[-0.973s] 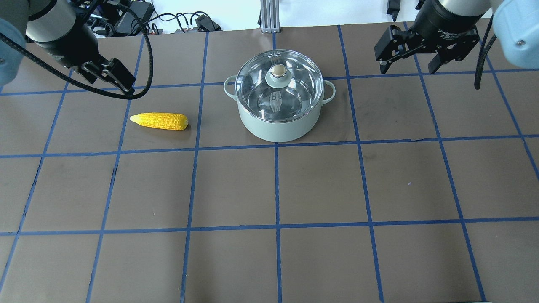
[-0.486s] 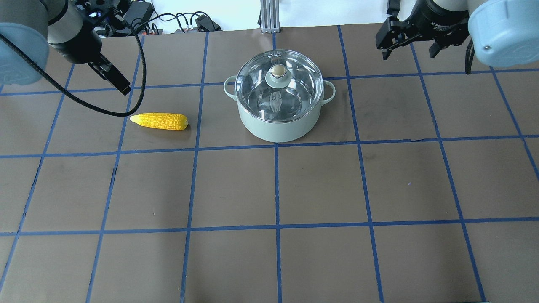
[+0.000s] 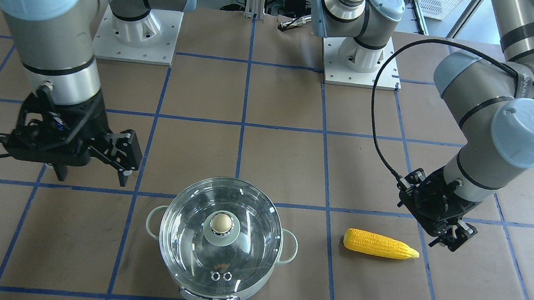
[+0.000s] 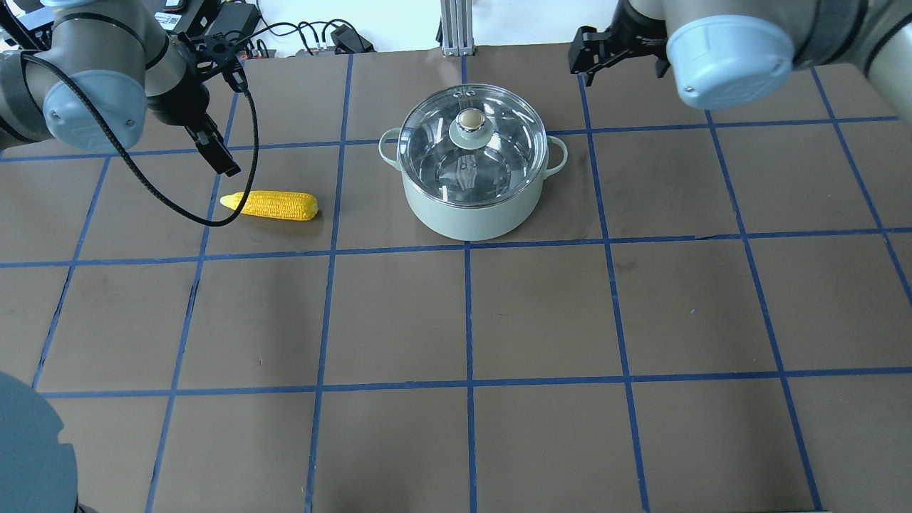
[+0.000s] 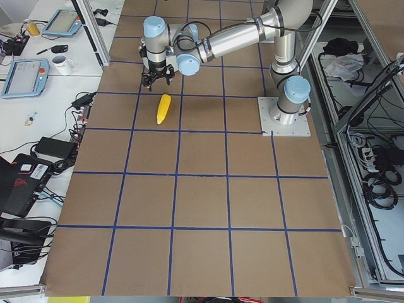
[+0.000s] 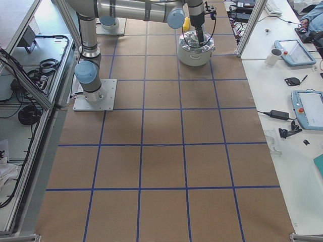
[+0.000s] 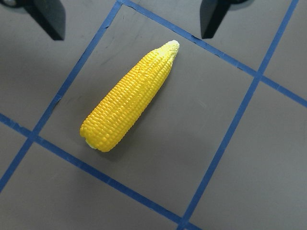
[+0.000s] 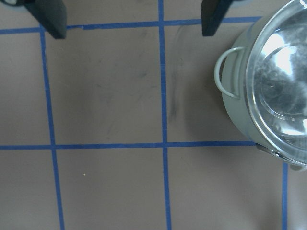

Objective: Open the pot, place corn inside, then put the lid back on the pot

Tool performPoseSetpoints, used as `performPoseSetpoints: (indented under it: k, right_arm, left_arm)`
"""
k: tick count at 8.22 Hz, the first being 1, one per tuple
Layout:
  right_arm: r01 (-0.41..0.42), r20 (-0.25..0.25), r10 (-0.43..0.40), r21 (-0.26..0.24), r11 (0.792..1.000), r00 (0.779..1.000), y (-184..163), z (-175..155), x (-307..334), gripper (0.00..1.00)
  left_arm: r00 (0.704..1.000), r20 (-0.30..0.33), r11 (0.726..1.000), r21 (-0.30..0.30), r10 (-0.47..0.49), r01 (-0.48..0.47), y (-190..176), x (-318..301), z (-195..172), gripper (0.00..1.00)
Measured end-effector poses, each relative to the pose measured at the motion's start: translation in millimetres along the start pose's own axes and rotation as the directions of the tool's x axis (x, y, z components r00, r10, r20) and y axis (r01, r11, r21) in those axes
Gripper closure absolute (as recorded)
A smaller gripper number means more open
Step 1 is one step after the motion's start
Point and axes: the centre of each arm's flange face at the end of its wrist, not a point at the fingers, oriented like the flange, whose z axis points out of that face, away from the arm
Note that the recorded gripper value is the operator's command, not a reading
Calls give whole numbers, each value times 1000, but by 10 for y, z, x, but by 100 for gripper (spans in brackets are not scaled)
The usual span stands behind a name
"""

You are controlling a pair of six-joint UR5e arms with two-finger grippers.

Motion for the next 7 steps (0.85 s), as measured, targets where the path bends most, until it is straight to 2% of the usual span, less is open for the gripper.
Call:
performPoseSetpoints:
  k: [2, 3, 5, 7]
  right_arm:
    - [-72, 15, 72, 12, 997, 997, -63, 205, -702, 0]
    - [-115, 38, 113, 35, 993, 993, -59, 311, -1011, 0]
    - [-145, 83, 138, 79, 986, 987, -40, 547, -1475, 0]
    - [-153, 96, 145, 89, 984, 985, -44, 658, -1596, 0]
  left_arm:
    - [992, -51, 993, -17, 116, -117, 4, 7, 309, 0]
    - [984, -74, 985, -31, 165, -167, 26, 36, 441, 0]
    - [962, -110, 965, -63, 248, -256, 65, 48, 655, 0]
    - [927, -134, 931, -56, 350, -360, 64, 36, 836, 0]
